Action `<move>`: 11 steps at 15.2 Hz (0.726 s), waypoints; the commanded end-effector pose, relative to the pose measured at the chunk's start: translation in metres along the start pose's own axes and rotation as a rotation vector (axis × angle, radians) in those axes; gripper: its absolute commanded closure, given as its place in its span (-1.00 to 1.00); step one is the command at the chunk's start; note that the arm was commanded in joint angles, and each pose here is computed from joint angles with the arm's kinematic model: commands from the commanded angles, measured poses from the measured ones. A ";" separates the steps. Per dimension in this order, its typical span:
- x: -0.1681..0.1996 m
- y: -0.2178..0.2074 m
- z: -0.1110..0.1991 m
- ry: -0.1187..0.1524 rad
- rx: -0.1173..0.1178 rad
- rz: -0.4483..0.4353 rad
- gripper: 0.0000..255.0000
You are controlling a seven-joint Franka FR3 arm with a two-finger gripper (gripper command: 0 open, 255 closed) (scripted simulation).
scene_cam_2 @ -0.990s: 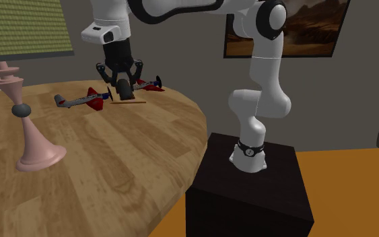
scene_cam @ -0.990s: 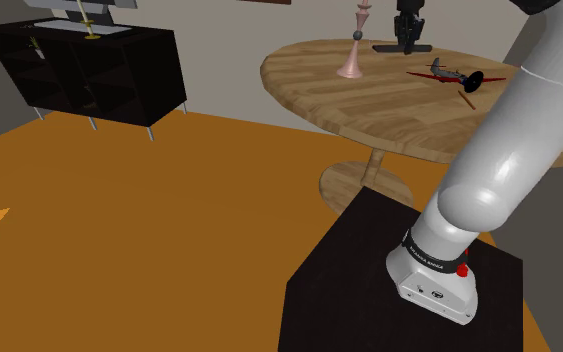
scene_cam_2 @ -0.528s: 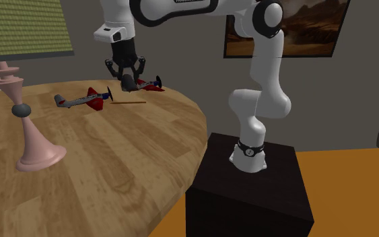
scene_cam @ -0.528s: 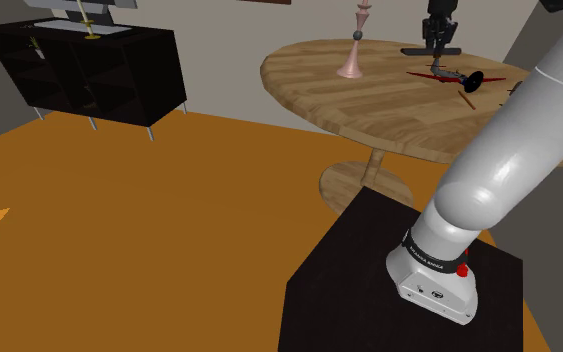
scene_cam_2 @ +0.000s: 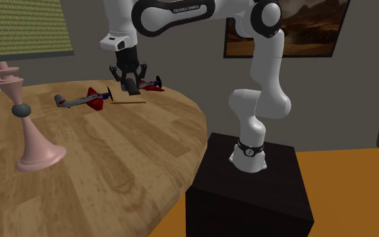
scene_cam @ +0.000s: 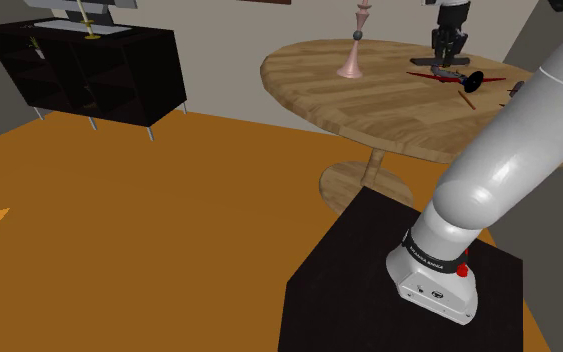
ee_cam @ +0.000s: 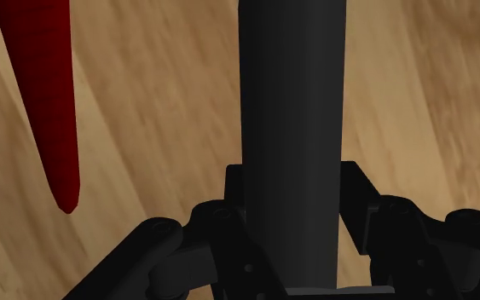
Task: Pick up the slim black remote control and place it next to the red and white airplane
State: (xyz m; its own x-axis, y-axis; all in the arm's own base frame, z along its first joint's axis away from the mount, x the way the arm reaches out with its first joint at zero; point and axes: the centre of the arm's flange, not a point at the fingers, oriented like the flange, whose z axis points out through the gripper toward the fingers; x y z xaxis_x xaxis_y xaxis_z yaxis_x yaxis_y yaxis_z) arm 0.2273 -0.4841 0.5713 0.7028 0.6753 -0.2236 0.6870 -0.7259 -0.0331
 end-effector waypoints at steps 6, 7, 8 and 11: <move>0.008 0.002 0.037 0.000 -0.001 0.000 1.00; 0.009 0.002 0.042 0.000 -0.001 0.000 1.00; 0.010 0.002 0.047 0.000 -0.001 0.000 1.00; 0.014 0.003 0.062 0.000 -0.001 0.000 1.00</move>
State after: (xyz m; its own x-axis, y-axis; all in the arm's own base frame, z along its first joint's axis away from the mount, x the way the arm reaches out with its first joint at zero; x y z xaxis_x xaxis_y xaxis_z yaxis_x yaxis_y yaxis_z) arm 0.2270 -0.4847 0.5131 0.7025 0.6756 -0.2237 0.6872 -0.7257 -0.0332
